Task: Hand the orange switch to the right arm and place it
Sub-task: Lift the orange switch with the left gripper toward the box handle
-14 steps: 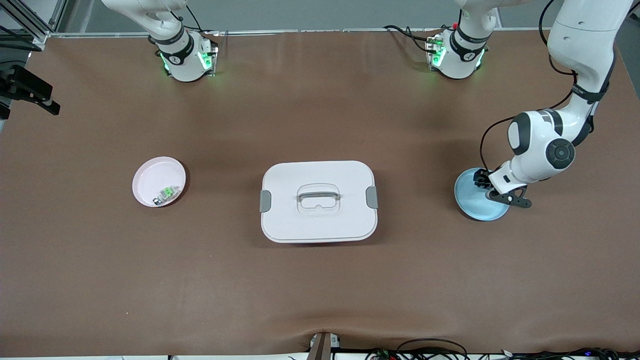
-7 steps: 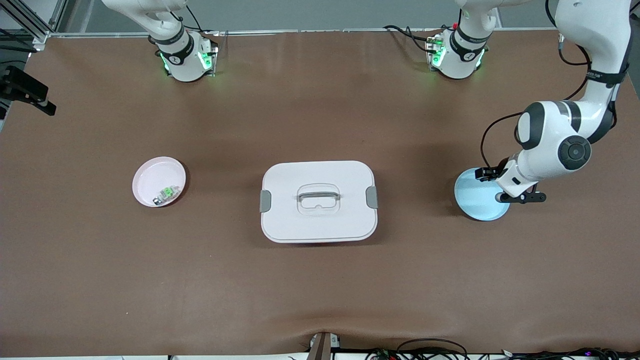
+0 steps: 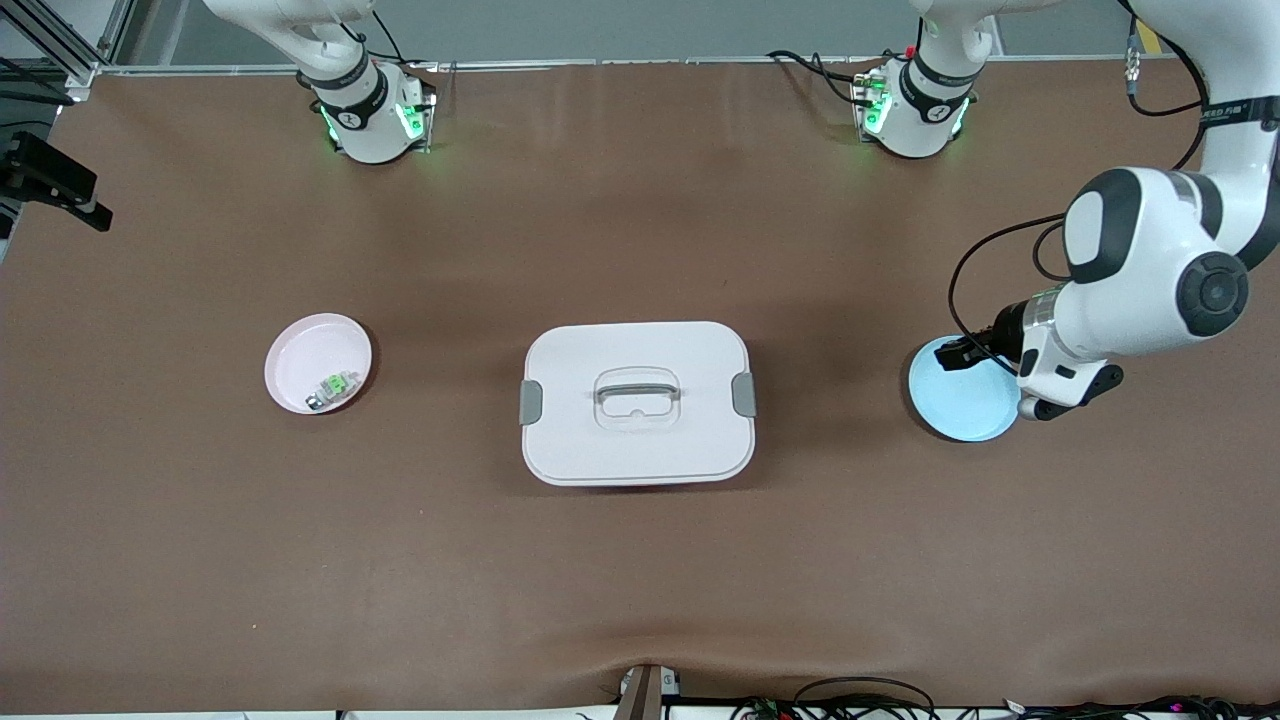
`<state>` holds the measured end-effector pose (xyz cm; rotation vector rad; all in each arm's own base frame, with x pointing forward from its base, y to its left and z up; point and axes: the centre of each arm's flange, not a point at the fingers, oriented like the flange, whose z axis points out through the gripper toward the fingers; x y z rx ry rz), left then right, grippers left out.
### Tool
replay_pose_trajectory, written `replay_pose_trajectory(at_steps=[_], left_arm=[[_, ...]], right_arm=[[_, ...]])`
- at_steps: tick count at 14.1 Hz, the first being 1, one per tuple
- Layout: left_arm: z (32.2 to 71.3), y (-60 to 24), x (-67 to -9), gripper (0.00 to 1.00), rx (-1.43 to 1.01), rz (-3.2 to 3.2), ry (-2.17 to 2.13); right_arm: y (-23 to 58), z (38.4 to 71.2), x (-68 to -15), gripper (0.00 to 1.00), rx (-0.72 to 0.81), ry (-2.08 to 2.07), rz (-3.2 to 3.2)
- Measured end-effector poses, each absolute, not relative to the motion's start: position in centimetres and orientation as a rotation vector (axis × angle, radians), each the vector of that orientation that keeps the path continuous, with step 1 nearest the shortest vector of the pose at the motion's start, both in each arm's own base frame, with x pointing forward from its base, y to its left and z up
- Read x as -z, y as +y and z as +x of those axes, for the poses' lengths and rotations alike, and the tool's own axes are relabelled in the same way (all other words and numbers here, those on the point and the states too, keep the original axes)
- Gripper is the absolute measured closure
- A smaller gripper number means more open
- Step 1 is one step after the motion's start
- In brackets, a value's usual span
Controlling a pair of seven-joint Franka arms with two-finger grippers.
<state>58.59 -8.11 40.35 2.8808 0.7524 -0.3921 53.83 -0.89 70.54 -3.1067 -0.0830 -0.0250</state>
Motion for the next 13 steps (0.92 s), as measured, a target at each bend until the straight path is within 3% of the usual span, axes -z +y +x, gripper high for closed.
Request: replay_pose_trajectory(at_steps=[5,13], left_arm=[[59.3,-13.1,-49.4,0.27,0.357,2.62,1.106],[56.5,-25.1,-56.0,0.27,0.517,2.306,1.483]], right_arm=[[-0.9,53.8,-70.5,0.0,0.025,-0.083,-3.107],[-1.3,54.9,-70.2,0.0,0.079,-0.071,-3.108]])
